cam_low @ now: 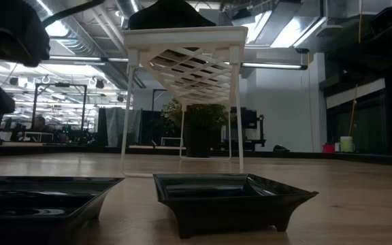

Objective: Pick & Place Mini shaped plates
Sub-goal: Stack the square plate on top of the square plate on the shelf

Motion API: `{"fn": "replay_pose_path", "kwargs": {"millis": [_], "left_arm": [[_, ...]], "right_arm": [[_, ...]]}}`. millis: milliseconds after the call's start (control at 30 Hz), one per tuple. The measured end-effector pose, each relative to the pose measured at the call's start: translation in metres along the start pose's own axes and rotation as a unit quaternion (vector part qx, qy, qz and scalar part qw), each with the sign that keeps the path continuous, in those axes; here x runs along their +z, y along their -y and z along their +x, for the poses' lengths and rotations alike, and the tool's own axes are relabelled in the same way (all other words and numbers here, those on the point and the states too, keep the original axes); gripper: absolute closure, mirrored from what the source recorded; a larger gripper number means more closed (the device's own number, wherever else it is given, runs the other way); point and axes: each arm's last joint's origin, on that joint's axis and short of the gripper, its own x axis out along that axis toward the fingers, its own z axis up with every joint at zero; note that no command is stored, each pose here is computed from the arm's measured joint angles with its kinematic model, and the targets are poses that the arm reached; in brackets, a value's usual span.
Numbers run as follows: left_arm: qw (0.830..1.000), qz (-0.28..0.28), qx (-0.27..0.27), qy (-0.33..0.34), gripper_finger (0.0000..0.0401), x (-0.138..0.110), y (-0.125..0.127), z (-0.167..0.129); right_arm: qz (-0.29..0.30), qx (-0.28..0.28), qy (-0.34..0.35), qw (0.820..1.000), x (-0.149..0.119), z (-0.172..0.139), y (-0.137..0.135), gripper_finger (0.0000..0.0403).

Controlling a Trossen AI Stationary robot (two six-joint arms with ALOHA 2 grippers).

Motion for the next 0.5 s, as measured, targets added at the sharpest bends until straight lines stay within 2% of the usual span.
{"fn": "replay_pose_path", "kwargs": {"millis": [500], "left_arm": [[1.0,0.0,-0.007,0.003,0.0313,0.0008,0.0015,0.0038]], "right_arm": [[0.0,0.0,0.0,1.0,0.0,0.0,0.0,0.0318]]}}
